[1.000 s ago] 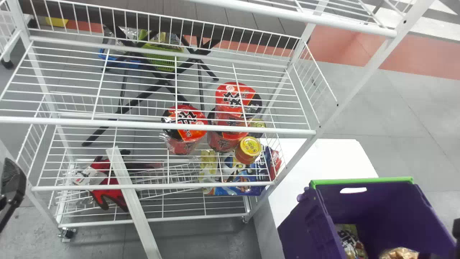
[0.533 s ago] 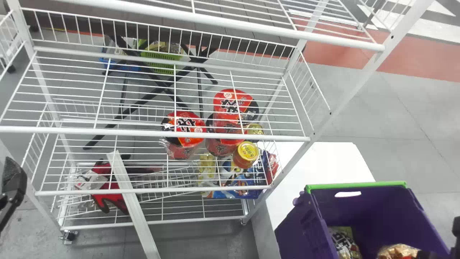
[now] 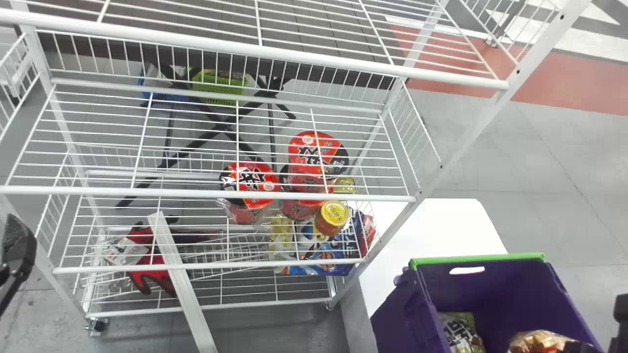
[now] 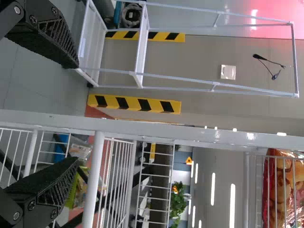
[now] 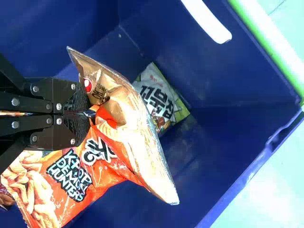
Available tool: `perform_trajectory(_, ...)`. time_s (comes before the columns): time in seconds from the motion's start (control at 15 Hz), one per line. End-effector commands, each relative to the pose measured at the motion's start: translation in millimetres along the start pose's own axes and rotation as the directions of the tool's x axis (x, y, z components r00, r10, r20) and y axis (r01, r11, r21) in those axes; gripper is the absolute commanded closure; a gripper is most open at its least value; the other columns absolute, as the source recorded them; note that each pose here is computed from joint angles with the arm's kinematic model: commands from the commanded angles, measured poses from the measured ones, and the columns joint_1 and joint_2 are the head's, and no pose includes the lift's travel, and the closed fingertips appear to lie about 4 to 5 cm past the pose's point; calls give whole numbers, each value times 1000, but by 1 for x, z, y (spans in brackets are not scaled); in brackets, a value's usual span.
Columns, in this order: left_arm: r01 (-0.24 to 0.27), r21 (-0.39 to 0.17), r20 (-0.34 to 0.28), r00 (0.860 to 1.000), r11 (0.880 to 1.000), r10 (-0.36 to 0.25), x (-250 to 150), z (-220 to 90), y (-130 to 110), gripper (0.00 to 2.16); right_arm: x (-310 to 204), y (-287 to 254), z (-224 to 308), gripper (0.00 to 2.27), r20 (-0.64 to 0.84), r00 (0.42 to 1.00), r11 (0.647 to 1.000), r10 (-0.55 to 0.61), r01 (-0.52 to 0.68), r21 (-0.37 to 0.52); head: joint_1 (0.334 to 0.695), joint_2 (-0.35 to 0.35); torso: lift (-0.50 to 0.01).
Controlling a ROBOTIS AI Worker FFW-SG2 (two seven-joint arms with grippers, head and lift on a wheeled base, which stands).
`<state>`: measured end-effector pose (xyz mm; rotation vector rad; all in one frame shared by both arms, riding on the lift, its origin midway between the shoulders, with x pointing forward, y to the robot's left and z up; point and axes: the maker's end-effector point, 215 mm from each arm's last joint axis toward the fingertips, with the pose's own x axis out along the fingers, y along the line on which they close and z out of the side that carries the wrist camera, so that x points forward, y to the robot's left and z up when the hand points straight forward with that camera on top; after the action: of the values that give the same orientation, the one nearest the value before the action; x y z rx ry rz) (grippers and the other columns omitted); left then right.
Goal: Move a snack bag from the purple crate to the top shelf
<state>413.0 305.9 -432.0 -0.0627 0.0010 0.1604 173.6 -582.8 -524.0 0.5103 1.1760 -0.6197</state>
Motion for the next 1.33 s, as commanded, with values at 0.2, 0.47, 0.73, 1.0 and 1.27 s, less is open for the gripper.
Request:
perform_trajectory(0.2,-1,-1,-1,1000,1000,1,1,0,2,137,-7,12,-3,2253,20,1000,1000,13,-12,-17,695,-350,-316)
perform_trajectory(0.47,-6,-9,-6,1000,1000,6,2,-4,2,137,-8,14,-3,2253,21,1000,999,15,-15,-29,695,-350,-300)
perform_trajectory(0.73,-3,-10,-5,1000,1000,3,7,-3,0,137,-8,15,-9,2253,17,1000,999,23,-23,-26,695,-350,-284)
perform_trajectory(1.0,-1,-12,-13,1000,1000,1,7,-7,-1,137,-8,15,-11,2253,14,1000,999,22,-22,-29,695,-350,-268)
perform_trajectory(1.27,-2,-13,-18,1000,1000,2,6,-10,-2,137,-8,15,-12,2253,11,1000,999,23,-23,-30,695,-350,-253)
